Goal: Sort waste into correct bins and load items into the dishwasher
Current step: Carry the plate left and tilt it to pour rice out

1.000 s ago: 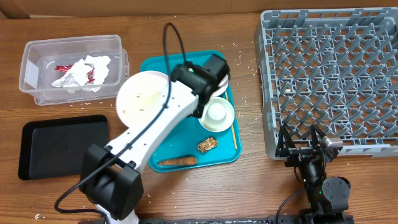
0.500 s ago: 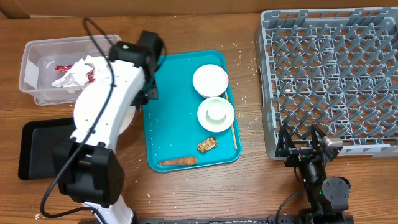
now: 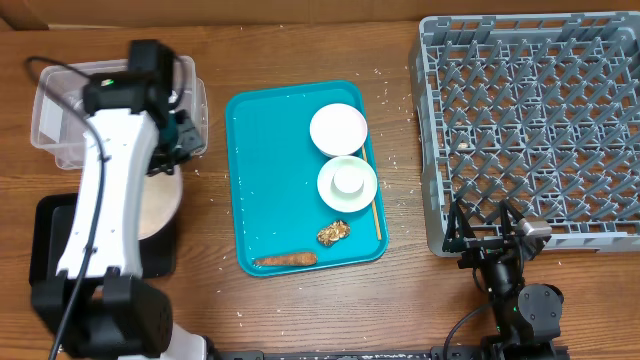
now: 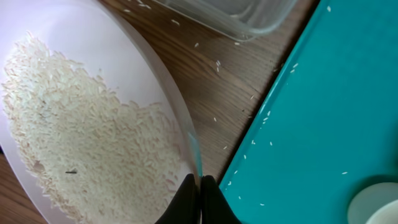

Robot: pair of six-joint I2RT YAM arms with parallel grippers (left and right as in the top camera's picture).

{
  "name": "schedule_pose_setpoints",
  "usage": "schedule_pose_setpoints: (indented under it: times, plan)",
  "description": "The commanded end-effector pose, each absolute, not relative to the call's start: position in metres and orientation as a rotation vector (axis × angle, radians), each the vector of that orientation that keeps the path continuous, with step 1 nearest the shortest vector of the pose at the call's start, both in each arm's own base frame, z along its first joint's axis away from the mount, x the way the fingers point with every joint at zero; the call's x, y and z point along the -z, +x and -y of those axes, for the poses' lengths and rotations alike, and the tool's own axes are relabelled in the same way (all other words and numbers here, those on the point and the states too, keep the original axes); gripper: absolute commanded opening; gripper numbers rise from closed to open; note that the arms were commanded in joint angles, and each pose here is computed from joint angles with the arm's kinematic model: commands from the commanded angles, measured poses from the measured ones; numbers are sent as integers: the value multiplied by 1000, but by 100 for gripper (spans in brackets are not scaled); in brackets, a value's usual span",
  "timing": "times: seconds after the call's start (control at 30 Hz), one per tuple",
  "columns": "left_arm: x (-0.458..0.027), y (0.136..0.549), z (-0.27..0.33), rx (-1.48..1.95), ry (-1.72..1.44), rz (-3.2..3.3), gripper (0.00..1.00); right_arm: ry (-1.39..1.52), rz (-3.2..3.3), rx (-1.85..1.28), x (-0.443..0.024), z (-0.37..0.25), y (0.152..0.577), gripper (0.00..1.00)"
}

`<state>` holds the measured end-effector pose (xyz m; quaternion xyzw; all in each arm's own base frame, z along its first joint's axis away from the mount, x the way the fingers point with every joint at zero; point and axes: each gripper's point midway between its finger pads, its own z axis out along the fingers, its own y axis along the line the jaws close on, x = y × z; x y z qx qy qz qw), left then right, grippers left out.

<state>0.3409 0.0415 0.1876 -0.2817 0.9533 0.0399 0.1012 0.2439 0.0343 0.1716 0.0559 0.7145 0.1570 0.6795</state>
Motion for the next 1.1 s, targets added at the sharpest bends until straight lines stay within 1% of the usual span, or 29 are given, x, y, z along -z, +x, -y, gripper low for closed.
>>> schedule_pose_setpoints:
  times: [0.0, 0.1, 0.3, 0.47, 0.7, 0.9, 1.07]
  plan:
    - [-212, 339, -51, 11, -873, -2741, 4, 128, -1599, -340, -170, -33, 244, 100]
    - [-211, 338, -57, 87, -894, -2741, 4, 128, -1599, -340, -170, -33, 244, 100]
    - [-199, 333, -73, 82, -961, -2740, 4, 128, -1599, -340, -170, -33, 244, 100]
    - [-181, 335, -81, 100, -988, -2731, 4, 128, -1599, -340, -170, -33, 244, 100]
    - [-157, 345, -80, 238, -948, -2718, 4, 128, -1599, -340, -170, -33, 244, 100]
    - [-158, 344, -81, 376, -935, -2706, 4, 128, -1599, -340, -170, -32, 244, 100]
    - [-161, 341, -92, 465, -985, -2666, 4, 128, -1599, -340, -170, -33, 244, 100]
